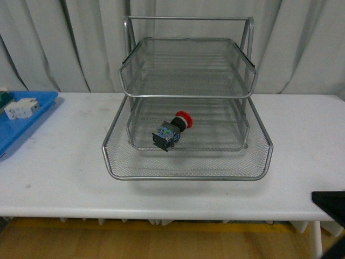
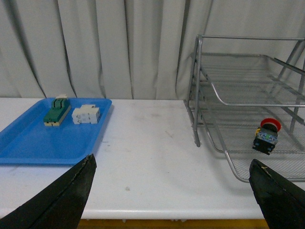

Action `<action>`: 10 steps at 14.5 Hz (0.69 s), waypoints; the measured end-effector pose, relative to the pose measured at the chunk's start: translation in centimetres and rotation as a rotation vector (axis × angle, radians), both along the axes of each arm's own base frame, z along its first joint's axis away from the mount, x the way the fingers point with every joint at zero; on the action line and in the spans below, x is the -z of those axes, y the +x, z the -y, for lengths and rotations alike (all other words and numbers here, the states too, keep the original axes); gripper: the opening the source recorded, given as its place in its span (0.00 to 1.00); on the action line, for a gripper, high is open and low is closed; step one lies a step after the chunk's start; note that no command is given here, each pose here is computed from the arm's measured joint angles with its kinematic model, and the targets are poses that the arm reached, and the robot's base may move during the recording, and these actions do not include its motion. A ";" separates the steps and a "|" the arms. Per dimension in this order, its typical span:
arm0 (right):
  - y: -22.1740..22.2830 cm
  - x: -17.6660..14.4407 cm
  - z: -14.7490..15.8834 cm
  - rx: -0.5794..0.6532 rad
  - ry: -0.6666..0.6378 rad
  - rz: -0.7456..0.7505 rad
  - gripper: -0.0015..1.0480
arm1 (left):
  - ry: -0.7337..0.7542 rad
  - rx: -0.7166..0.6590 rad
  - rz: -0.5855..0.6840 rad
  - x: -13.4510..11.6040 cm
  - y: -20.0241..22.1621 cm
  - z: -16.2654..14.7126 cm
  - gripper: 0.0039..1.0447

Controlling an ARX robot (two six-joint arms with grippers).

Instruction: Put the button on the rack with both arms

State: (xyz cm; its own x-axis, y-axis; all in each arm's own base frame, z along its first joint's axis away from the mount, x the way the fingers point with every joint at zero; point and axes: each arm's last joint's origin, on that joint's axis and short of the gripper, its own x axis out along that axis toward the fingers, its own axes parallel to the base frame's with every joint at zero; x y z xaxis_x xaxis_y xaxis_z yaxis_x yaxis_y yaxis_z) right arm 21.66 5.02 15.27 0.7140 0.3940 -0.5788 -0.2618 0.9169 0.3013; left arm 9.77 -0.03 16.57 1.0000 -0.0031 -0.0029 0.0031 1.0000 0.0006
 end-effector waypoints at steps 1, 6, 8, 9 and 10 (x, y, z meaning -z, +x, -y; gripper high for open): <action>1.2 0.6 -1.1 -0.014 0.013 -0.054 0.40 | 0.000 0.000 0.000 0.0 0.0 0.0 0.94; 5.9 3.9 -8.1 -0.077 0.009 -0.198 0.02 | 0.000 0.000 0.000 0.0 0.0 0.0 0.94; 7.6 4.8 -10.5 -0.082 -0.004 -0.203 0.02 | 0.000 0.000 0.000 0.0 0.0 0.0 0.94; 8.4 5.2 -11.4 -0.082 -0.015 -0.200 0.02 | 0.000 0.000 0.000 0.0 0.0 0.0 0.94; 9.2 5.7 -12.4 -0.082 -0.026 -0.196 0.02 | 0.000 0.000 0.000 0.0 0.0 0.0 0.94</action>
State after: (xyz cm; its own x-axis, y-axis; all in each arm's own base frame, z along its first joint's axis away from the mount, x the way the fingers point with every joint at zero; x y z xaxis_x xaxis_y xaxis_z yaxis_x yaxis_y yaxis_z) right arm 30.85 17.41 9.56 0.5525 0.4296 -0.7143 -0.2749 0.9029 0.3304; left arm 9.77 -0.03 16.57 1.0000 -0.0027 -0.0029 0.0027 1.0000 0.0006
